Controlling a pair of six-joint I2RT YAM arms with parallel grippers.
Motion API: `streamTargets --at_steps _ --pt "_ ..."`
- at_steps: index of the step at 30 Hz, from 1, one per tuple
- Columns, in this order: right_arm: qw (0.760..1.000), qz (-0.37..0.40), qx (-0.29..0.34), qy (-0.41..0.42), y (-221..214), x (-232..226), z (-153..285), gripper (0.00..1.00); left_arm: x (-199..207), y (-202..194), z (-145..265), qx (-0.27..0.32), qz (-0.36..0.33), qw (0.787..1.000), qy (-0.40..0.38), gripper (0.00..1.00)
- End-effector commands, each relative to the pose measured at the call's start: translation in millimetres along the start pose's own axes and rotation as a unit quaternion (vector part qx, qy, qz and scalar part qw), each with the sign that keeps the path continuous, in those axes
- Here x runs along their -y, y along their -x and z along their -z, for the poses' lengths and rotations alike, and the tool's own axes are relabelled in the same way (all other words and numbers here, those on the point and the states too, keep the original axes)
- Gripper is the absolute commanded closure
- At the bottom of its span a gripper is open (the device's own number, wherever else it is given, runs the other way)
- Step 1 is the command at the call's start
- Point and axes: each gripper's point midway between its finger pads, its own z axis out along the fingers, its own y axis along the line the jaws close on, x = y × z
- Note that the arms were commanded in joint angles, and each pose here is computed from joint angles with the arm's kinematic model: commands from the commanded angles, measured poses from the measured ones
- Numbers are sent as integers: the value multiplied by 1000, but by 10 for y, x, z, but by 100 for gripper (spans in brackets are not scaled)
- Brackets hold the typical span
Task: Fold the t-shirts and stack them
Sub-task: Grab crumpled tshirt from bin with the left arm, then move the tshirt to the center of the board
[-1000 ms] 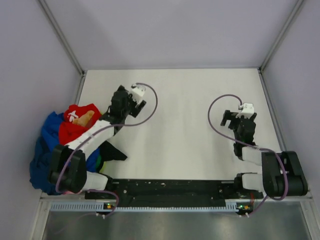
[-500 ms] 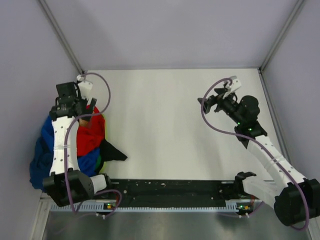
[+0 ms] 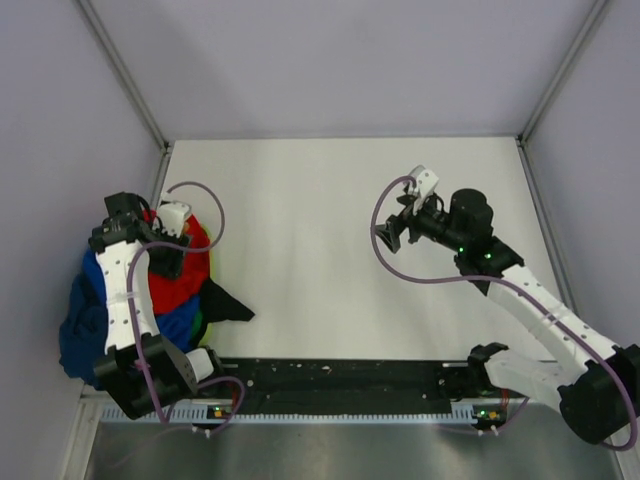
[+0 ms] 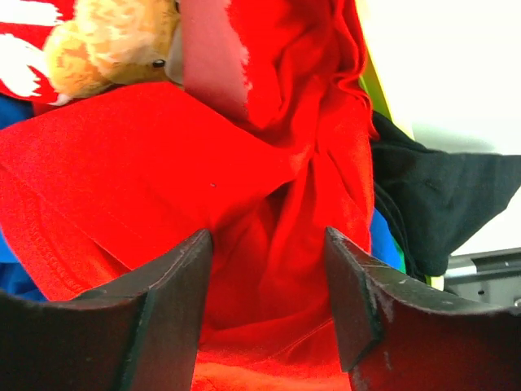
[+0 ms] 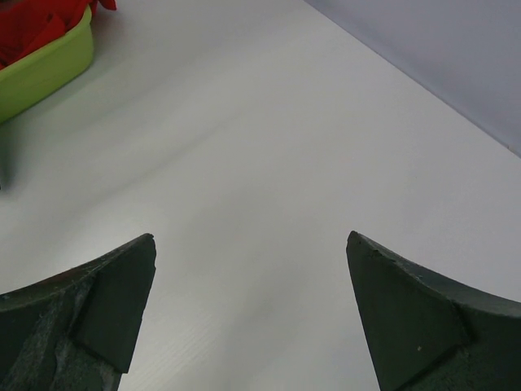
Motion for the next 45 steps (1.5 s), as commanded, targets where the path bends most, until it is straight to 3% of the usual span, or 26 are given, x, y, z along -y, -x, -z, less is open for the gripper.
streamTargets --at_steps 1,2,4,7,10,14,17,20,22,25,29,30,31,33,34,36,39,42,45 --pt "999 31 22 -2 265 12 -10 1 152 -100 81 -12 -9 999 -36 47" --pt "999 33 22 -3 262 11 -8 1 155 -119 99 -16 -9 999 -34 61" --pt "999 33 20 -3 246 9 -18 1 118 -141 146 -20 -2 1000 -18 100" --pt "999 34 20 1 257 -19 -44 1 -36 -26 247 8 -5 1000 29 100" --pt "999 33 14 13 269 -94 -69 1 -313 392 514 90 -2 991 95 100" --pt "999 25 26 37 395 -255 -133 1 -529 1330 1231 256 1 956 144 100" --pt "996 7 65 58 632 -374 -169 1 -432 2029 1796 369 21 920 132 100" --pt "995 -46 84 27 810 -285 -169 1 184 2651 2183 460 -8 887 34 100" --pt "993 -82 77 -29 845 -87 -143 1 1013 2943 2243 487 -76 868 -65 100" --pt "978 -155 58 -125 794 360 -19 1 2009 3014 2056 449 -165 860 -175 100" --pt "922 -315 49 -220 369 1003 296 1 3126 2743 1570 369 -283 836 -291 100" --pt "908 -342 48 -236 235 1142 393 1 3345 2635 1433 348 -313 826 -314 95" --pt "899 -358 46 -250 113 1248 471 1 3532 2509 1301 328 -342 816 -332 81" --pt "895 -351 25 -275 -73 1369 554 1 3796 2270 1103 287 -384 798 -365 24" --pt "899 -337 6 -281 -146 1377 567 1 3863 2189 1035 271 -393 793 -377 2" --pt "904 -324 -29 -278 -265 1362 554 1 3867 2107 956 251 -394 797 -384 1" --pt "914 -296 -85 -263 -443 1263 483 2 3657 2115 854 244 -395 824 -325 1" --pt "927 -247 -147 -239 -635 1078 305 2 3214 2068 764 239 -383 858 -246 1" --pt "925 -233 -217 -209 -917 913 86 2 2687 1895 561 215 -351 891 -194 1"
